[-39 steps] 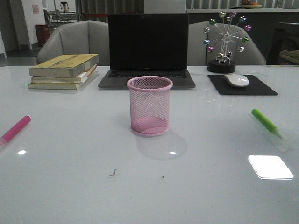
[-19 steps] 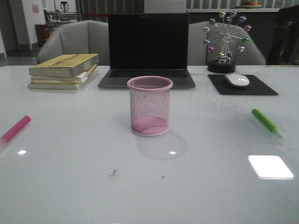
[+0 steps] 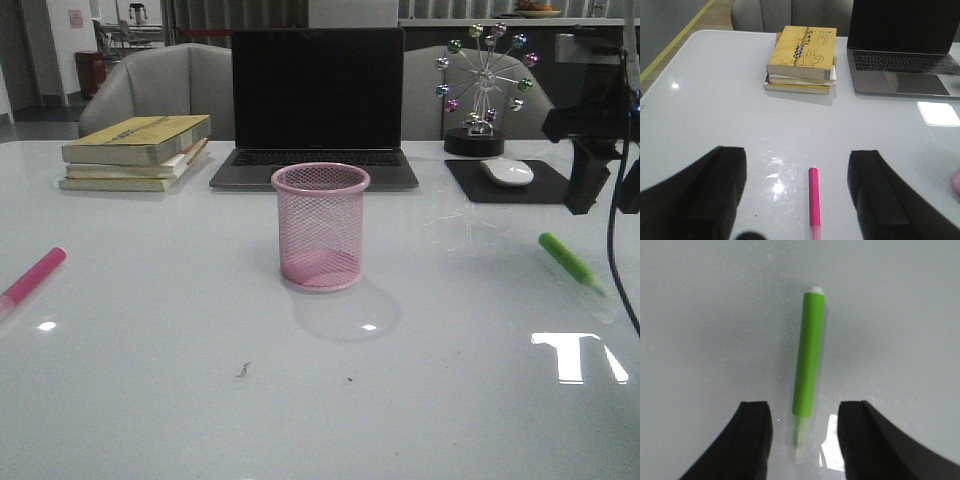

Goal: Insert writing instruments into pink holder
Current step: 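Lower the right gripper over the lime-green marker and close on it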

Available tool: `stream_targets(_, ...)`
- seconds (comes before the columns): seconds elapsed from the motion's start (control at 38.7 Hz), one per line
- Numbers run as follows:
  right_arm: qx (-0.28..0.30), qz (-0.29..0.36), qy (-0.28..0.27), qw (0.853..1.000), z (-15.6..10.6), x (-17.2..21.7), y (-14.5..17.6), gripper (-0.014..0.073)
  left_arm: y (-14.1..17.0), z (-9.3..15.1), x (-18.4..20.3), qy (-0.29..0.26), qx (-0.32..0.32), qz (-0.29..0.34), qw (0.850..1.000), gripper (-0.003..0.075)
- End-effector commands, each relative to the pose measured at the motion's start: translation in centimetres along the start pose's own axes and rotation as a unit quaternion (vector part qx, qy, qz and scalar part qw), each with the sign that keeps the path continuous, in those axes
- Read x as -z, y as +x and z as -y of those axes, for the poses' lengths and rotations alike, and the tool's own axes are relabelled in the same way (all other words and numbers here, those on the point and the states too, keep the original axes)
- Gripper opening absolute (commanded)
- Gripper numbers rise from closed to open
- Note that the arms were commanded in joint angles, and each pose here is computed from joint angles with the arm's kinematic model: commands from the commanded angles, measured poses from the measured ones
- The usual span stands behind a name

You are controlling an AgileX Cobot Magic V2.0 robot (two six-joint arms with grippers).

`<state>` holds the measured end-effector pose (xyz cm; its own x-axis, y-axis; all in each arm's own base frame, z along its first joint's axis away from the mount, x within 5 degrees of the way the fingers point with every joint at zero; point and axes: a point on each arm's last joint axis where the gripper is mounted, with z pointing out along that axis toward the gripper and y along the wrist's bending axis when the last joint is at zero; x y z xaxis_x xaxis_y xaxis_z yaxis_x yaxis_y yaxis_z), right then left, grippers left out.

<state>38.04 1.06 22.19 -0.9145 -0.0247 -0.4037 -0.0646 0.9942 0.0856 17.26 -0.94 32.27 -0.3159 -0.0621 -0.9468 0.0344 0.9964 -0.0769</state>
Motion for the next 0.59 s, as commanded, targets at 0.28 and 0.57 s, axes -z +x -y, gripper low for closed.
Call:
stream_targets(0.28, 0.025, 0.035, -0.004, 0.999, -1.3, -0.5, -1.3, 0.043, -1.8, 0.3, 0.4, 0.007, 0.004, 0.053, 0.999, 0.05)
stream_targets(0.57, 0.037, 0.032, 0.008, 0.999, -1.0, -1.6, -1.3, 0.043, -1.8, 0.3, 0.4, 0.007, 0.004, 0.053, 0.999, 0.05)
